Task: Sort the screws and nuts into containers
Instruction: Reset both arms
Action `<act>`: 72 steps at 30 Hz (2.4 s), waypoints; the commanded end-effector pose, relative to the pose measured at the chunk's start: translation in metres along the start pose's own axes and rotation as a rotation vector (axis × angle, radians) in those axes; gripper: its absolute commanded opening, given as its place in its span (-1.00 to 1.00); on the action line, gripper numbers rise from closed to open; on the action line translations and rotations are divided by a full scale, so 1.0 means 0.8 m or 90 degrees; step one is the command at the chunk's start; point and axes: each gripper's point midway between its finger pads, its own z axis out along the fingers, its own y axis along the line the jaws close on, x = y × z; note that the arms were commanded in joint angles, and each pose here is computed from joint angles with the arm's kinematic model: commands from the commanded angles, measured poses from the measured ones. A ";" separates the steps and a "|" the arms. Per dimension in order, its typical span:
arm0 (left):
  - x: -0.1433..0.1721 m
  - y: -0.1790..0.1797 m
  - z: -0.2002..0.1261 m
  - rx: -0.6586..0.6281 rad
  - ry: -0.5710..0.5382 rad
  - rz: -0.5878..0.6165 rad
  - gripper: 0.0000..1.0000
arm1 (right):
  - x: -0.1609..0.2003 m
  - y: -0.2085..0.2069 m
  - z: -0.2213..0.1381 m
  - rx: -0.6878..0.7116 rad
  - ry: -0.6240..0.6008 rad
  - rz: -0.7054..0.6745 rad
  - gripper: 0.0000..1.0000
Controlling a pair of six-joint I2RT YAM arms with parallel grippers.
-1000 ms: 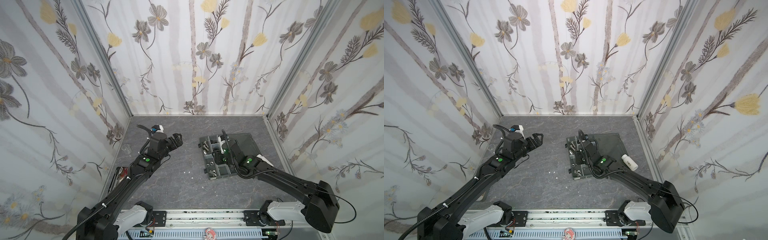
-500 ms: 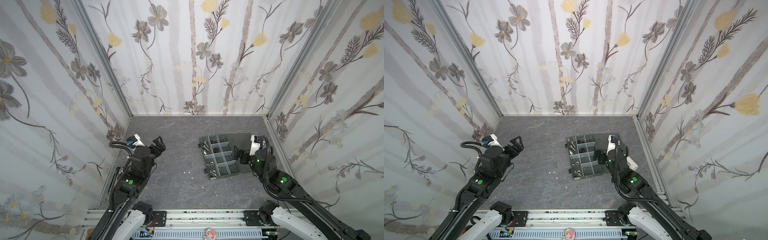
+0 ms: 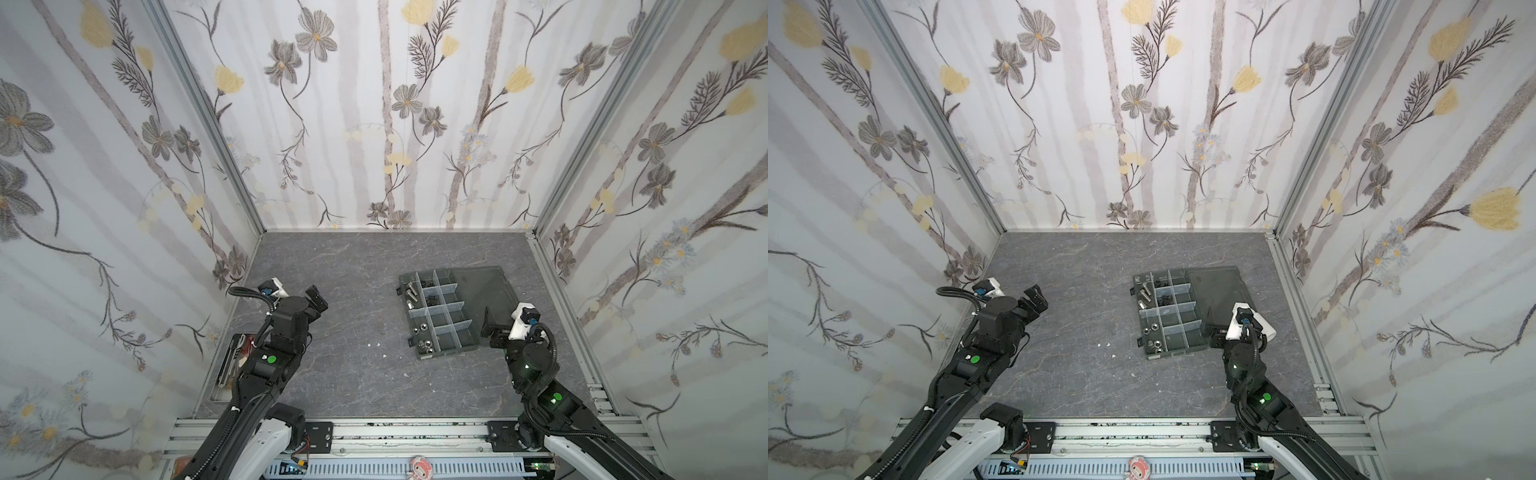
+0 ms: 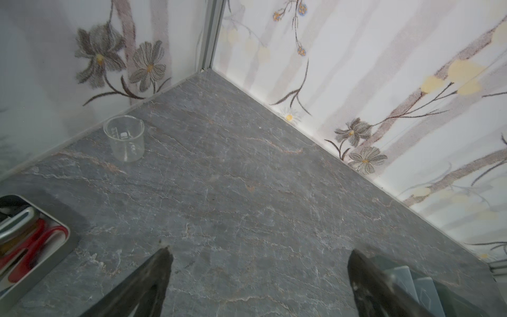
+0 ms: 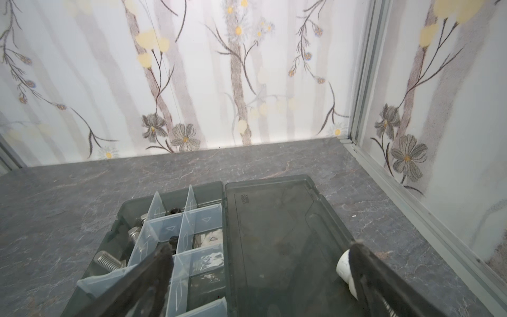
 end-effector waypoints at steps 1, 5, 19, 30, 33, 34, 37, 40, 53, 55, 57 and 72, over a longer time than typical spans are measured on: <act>-0.034 0.006 0.009 -0.025 -0.107 0.021 1.00 | -0.050 -0.023 -0.011 0.051 -0.153 0.029 0.99; -0.032 0.020 0.029 -0.054 -0.155 0.091 1.00 | -0.037 -0.043 0.001 0.100 -0.145 -0.008 0.99; 0.005 0.026 0.094 0.011 -0.205 0.260 1.00 | 0.005 -0.096 0.047 0.210 -0.106 -0.071 0.99; 0.041 0.032 0.141 0.017 -0.183 0.262 1.00 | 0.027 -0.093 0.071 0.176 -0.102 -0.079 0.99; 0.042 0.032 0.141 0.030 -0.180 0.258 1.00 | 0.025 -0.093 0.066 0.165 -0.113 -0.071 0.99; 0.042 0.033 0.139 0.032 -0.182 0.257 1.00 | 0.024 -0.089 0.062 0.150 -0.119 -0.074 0.99; 0.044 0.036 0.122 0.053 -0.206 0.249 1.00 | 0.028 -0.079 0.054 0.113 -0.116 -0.086 0.99; 0.047 0.040 0.100 0.076 -0.251 0.245 1.00 | 0.033 -0.073 0.056 0.092 -0.109 -0.095 0.99; 0.050 0.043 0.145 0.082 -0.161 0.226 1.00 | 0.061 -0.099 0.120 0.150 -0.002 -0.062 0.99; 0.050 0.042 0.145 0.084 -0.162 0.227 1.00 | 0.069 -0.101 0.142 0.114 0.033 -0.038 0.99; 0.050 0.042 0.145 0.084 -0.162 0.227 1.00 | 0.068 -0.107 0.143 0.111 0.031 -0.025 0.99; 0.051 0.042 0.144 0.082 -0.162 0.229 1.00 | 0.067 -0.106 0.140 0.106 0.027 -0.027 0.99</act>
